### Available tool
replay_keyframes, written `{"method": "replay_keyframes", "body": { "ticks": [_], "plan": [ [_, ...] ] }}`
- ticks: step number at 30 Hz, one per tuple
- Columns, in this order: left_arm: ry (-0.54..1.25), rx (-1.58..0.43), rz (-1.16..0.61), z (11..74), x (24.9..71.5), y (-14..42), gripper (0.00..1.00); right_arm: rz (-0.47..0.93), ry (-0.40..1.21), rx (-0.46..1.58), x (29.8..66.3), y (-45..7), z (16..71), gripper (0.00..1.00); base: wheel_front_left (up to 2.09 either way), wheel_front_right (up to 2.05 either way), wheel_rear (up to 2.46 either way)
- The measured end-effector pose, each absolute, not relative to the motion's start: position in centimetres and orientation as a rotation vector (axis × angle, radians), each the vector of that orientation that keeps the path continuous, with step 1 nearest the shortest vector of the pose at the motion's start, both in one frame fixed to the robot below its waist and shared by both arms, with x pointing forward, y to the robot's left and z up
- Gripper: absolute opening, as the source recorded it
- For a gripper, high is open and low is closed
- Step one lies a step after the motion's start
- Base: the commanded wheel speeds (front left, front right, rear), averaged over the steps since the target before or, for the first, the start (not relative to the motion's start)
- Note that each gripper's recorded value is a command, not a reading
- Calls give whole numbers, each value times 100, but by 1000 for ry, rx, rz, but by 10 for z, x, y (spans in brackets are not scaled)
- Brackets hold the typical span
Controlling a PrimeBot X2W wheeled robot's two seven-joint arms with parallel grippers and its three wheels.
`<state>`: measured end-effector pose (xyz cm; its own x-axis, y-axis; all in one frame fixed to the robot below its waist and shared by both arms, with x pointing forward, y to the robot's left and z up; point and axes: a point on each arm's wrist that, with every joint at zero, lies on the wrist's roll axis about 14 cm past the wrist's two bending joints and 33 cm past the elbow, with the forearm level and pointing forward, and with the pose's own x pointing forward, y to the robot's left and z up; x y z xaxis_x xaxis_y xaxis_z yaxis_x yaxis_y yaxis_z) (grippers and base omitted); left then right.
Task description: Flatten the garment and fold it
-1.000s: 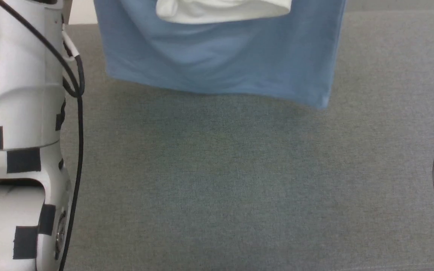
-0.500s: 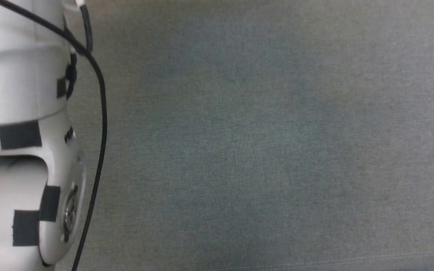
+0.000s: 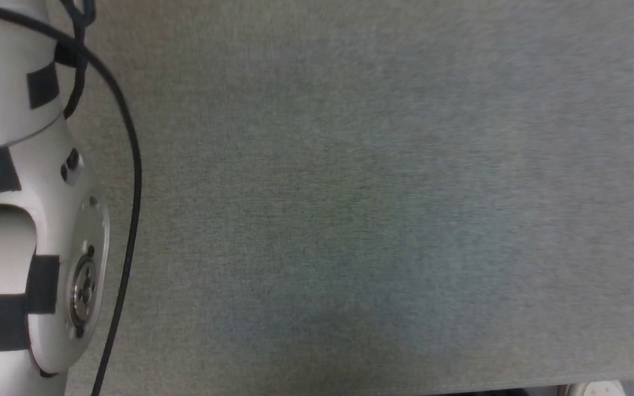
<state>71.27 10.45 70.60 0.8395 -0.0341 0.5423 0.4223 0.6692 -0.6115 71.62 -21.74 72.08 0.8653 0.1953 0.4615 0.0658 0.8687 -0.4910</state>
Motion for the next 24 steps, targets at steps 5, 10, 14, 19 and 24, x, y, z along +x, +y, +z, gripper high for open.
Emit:
{"method": "replay_keyframes", "body": {
  "ticks": [5,10,14,19,24],
  "plan": [
    [-339,-777,-289,630,727,96,0,145,-509,-469,733,-203,676,0,0,0,0],
    [-80,-814,-281,563,706,100,0,220,-389,-252,729,-199,607,0,0,0,0],
    [3,-857,-258,554,675,109,0,229,-318,-181,710,-210,596,0,0,0,0],
    [95,-859,-173,537,636,135,0,193,-219,-133,677,-238,585,0,0,0,0],
    [159,-883,-88,518,589,156,0,147,-93,-77,633,-257,556,0,0,0,0]
  ]
}}
